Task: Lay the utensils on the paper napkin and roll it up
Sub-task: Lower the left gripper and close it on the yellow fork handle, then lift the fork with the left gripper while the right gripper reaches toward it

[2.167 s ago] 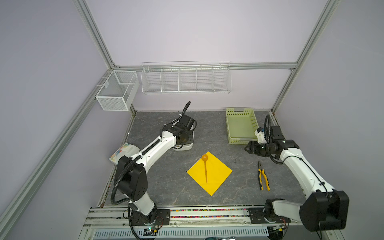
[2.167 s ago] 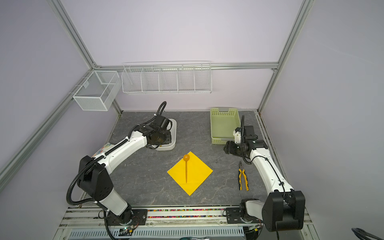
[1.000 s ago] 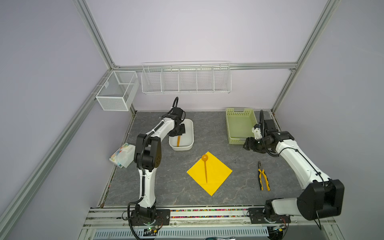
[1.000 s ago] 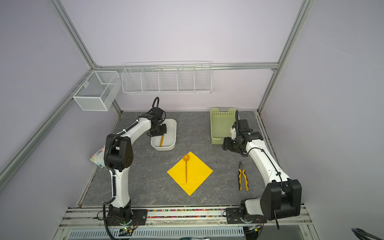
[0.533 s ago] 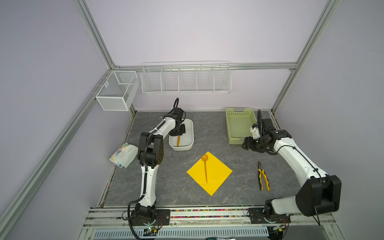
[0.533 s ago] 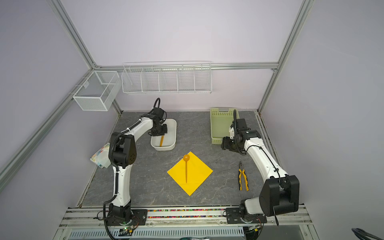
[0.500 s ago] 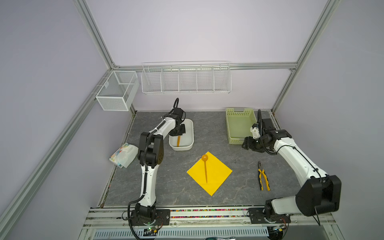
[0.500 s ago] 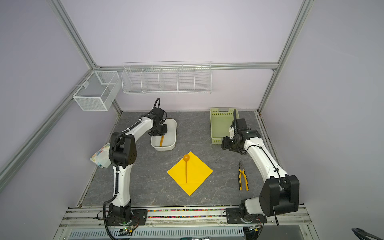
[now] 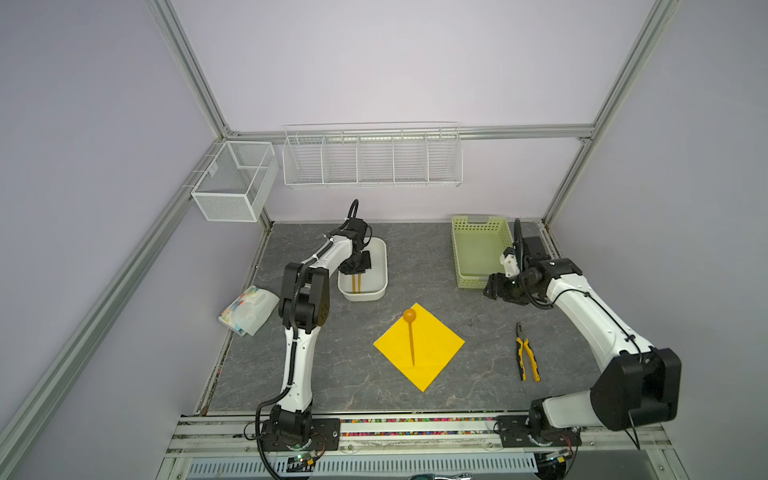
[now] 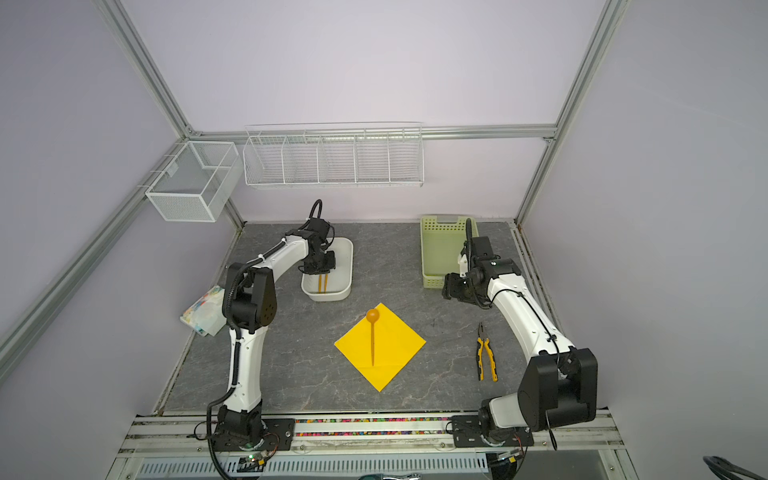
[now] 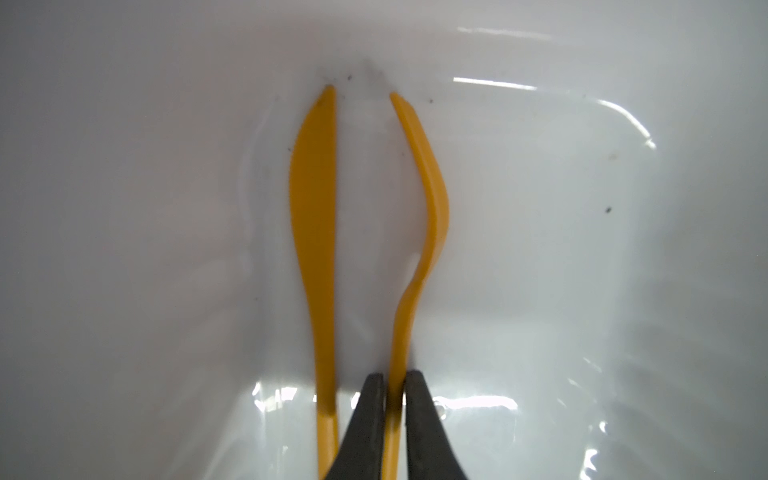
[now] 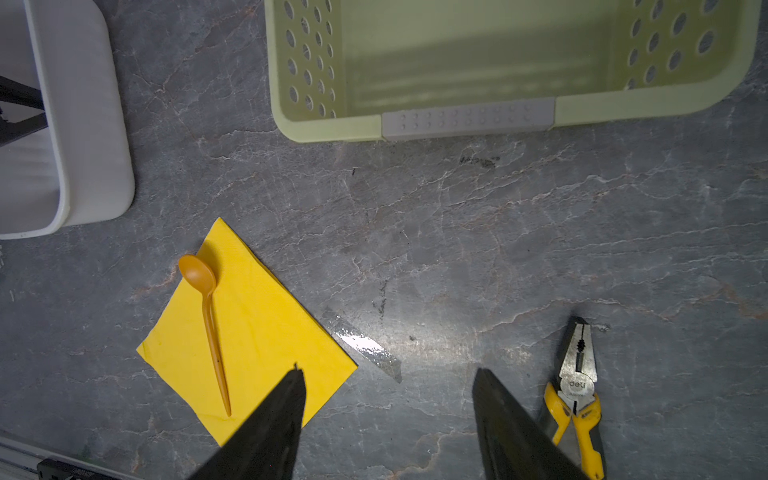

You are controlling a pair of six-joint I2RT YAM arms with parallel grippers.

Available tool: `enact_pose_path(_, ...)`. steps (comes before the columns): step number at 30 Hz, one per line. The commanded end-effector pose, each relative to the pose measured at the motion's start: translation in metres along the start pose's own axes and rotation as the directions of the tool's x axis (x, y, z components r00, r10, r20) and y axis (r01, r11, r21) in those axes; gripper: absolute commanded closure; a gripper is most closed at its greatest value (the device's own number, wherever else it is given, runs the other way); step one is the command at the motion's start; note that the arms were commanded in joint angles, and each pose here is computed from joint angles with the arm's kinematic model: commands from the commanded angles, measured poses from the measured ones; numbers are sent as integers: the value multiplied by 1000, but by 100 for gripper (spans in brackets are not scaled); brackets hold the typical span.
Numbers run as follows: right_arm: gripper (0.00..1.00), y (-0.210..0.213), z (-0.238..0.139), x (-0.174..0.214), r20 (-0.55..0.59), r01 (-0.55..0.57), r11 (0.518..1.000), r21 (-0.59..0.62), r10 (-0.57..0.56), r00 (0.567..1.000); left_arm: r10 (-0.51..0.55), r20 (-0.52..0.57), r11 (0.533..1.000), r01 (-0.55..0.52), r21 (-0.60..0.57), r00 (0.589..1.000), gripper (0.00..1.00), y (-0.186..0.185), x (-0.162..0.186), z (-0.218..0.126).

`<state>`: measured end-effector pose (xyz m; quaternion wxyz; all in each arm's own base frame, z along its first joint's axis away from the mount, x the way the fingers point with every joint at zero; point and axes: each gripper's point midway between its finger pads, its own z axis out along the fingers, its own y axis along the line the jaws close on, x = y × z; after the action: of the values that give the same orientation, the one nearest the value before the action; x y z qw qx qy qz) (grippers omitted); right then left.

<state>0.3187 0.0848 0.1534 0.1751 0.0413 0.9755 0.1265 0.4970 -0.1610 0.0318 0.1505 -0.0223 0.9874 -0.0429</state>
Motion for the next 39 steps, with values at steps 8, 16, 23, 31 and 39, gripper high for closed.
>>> enact_pose_path(8,33,1,-8,6,2,6,1000,8,-6,1000,10,-46,1000,-11,-12,999,87,7,14,16)
enact_pose_path(16,33,2,-11,8,8,3,1000,7,-3,1000,20,-48,1000,-21,-22,999,92,10,17,17)
enact_pose_path(23,33,7,-18,6,25,7,1000,-3,-7,1000,28,-9,1000,-28,-8,1000,98,8,10,0)
enact_pose_path(31,33,35,-29,8,63,5,995,-102,1,998,58,102,993,-67,95,993,100,-19,3,-49)
enact_pose_path(39,36,82,-39,6,100,-2,966,-258,29,995,123,200,967,-163,197,972,100,-49,12,-111)
